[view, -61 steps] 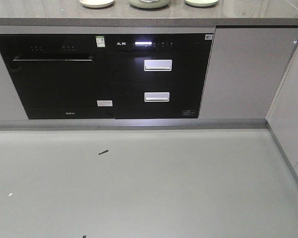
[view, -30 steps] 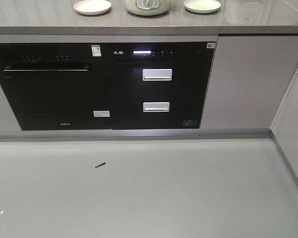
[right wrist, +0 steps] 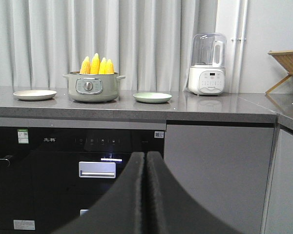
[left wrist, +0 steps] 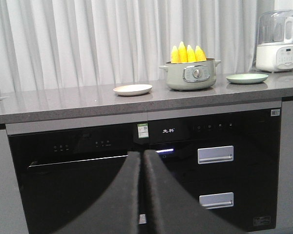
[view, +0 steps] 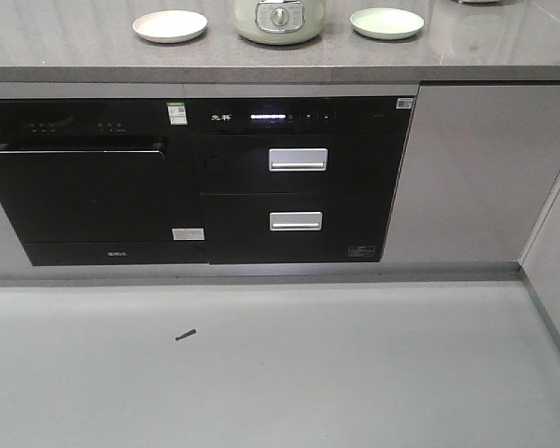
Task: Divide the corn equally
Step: 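Drive the base forward toward the counter with the pot and plates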
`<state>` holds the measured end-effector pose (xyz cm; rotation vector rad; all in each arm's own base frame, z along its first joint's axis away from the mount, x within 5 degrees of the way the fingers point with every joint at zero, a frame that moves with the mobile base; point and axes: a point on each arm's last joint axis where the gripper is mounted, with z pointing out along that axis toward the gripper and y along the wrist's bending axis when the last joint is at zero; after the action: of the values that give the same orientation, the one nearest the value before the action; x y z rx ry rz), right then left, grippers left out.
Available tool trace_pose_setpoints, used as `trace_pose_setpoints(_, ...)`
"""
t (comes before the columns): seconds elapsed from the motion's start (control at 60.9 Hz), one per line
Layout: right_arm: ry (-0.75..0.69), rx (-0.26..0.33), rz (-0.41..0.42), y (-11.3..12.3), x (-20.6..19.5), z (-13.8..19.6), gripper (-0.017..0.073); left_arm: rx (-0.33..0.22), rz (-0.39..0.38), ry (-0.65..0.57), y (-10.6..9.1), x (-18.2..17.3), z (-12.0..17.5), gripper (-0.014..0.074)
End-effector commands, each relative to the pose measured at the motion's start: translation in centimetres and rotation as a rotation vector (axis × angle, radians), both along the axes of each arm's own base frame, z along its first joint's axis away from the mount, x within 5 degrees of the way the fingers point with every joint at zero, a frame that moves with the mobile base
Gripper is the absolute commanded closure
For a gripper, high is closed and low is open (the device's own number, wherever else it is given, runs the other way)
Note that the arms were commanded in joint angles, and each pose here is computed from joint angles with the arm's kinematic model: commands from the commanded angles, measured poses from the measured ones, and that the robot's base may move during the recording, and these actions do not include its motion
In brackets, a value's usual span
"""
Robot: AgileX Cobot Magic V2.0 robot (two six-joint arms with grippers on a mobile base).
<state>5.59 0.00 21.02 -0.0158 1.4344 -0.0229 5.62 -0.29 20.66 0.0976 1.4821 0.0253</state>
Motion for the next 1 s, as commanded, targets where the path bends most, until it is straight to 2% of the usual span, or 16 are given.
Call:
trace_pose_setpoints(0.0,-0.069,-0.015,0.002,0.05,-0.11,0.32,0.0569,-0.016,-0.016,-0.075,-0.12,-0.16,0.33,0.0600)
trace_pose_setpoints(0.986,-0.069,-0.015,0.002,0.05,-0.11,0.32,0.0569,-0.016,-0.016,-0.075,-0.12,-0.16,0.33,0.0600)
